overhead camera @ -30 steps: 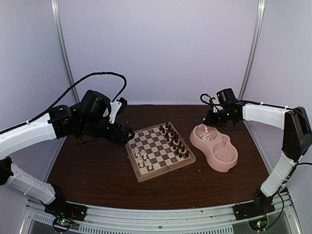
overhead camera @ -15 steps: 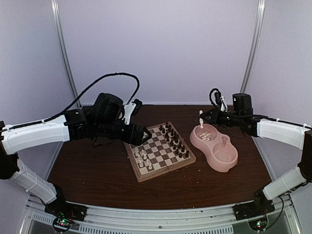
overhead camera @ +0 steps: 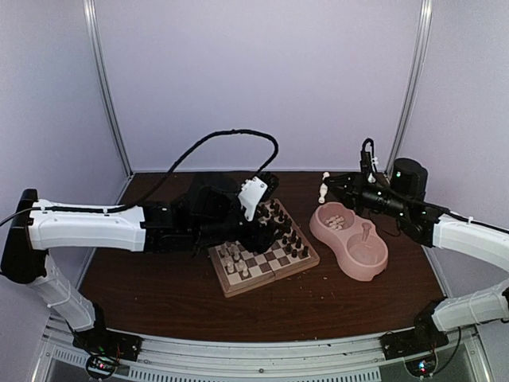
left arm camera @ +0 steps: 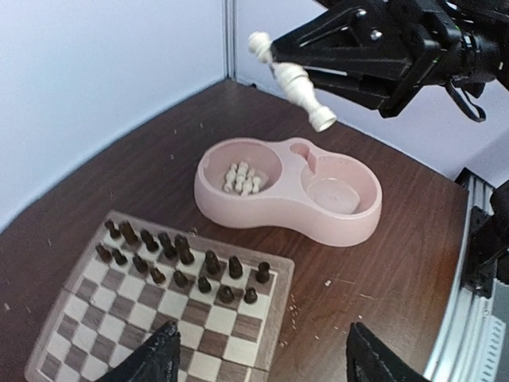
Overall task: Set up the chess pieces on the board
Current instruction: Pick up the chess pile.
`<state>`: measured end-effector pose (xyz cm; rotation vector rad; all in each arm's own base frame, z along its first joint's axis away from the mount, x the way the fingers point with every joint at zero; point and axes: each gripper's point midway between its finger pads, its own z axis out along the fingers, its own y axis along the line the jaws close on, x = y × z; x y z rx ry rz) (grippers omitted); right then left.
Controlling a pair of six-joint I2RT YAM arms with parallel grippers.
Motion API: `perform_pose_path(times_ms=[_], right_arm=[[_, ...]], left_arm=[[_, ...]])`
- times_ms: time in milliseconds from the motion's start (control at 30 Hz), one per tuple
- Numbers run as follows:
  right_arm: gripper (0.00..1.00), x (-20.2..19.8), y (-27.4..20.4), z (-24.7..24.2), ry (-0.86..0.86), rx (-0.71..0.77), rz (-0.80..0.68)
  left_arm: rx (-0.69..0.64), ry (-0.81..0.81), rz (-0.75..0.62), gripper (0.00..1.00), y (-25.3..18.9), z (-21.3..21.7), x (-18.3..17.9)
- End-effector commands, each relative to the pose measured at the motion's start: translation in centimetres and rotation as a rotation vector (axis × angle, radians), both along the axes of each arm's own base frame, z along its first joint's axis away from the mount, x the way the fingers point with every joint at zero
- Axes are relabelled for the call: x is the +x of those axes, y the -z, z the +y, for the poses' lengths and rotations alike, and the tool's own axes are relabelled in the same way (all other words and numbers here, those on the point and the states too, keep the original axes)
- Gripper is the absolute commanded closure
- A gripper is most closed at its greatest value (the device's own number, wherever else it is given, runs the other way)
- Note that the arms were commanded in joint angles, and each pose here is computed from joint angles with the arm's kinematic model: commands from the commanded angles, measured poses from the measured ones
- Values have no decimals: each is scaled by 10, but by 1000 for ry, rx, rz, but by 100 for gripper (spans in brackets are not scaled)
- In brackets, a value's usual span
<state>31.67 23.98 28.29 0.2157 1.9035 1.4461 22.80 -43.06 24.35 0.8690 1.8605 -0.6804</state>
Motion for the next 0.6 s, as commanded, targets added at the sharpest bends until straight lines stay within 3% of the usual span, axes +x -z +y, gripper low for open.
perform_pose_path(times_ms=[0,200,433,567], right_arm=[[91,-4,6,-13,105,80,126],[91,-17,21,-9,136,80,289],[90,-31,31,13,98,87,402],[91,-35,38,16,113,56,463]], left_arm=[[-24,43,-387,27,-43,-19,4],[-28,189,-682,25,-48,-33,-15],[82,270,-784,24,-38,-49,-15],[121,274,-784,33,-32,-56,-10]])
